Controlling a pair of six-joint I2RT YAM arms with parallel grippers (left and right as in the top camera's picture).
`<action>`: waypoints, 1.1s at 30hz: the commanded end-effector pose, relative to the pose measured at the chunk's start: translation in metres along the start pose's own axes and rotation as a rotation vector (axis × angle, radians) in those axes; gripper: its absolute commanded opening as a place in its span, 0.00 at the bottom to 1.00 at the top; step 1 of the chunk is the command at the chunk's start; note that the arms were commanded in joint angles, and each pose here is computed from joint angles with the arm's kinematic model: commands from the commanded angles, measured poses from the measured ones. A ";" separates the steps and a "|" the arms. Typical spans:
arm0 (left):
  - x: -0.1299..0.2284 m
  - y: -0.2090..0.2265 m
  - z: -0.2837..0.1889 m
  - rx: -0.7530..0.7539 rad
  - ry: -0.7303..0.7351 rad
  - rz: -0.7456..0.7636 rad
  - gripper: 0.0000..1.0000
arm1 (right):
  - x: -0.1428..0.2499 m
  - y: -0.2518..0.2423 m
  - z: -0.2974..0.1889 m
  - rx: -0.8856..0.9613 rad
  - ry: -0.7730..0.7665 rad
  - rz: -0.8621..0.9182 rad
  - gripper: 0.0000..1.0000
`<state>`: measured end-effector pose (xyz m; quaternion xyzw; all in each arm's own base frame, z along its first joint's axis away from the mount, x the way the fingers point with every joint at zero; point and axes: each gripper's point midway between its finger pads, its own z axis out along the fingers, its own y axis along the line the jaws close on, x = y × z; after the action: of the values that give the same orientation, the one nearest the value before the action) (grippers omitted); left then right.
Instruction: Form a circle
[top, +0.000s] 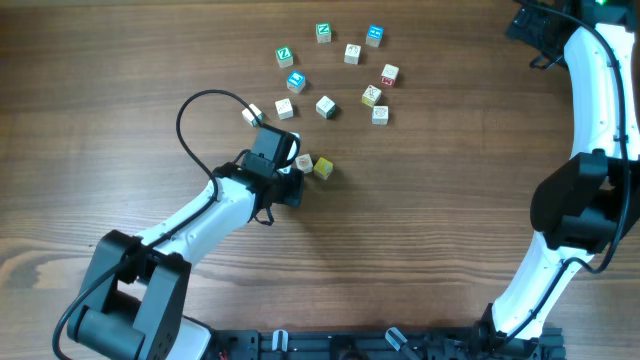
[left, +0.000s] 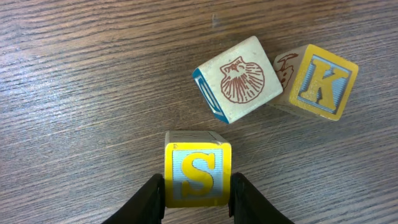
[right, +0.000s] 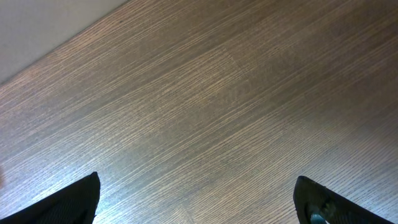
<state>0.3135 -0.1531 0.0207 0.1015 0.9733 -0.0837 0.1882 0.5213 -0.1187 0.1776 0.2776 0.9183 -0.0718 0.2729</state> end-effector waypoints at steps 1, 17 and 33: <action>0.005 0.004 0.004 -0.017 0.014 0.003 0.33 | 0.005 0.004 0.006 -0.005 0.016 -0.012 1.00; 0.003 0.001 0.004 0.000 0.007 0.003 0.34 | 0.005 0.004 0.006 -0.005 0.017 -0.012 1.00; 0.001 0.000 0.004 0.002 -0.001 0.003 0.33 | 0.005 0.004 0.006 -0.005 0.016 -0.012 1.00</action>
<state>0.3165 -0.1546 0.0222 0.1013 0.9717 -0.0864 0.1949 0.5213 -0.1187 0.1776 0.2776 0.9183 -0.0718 0.2729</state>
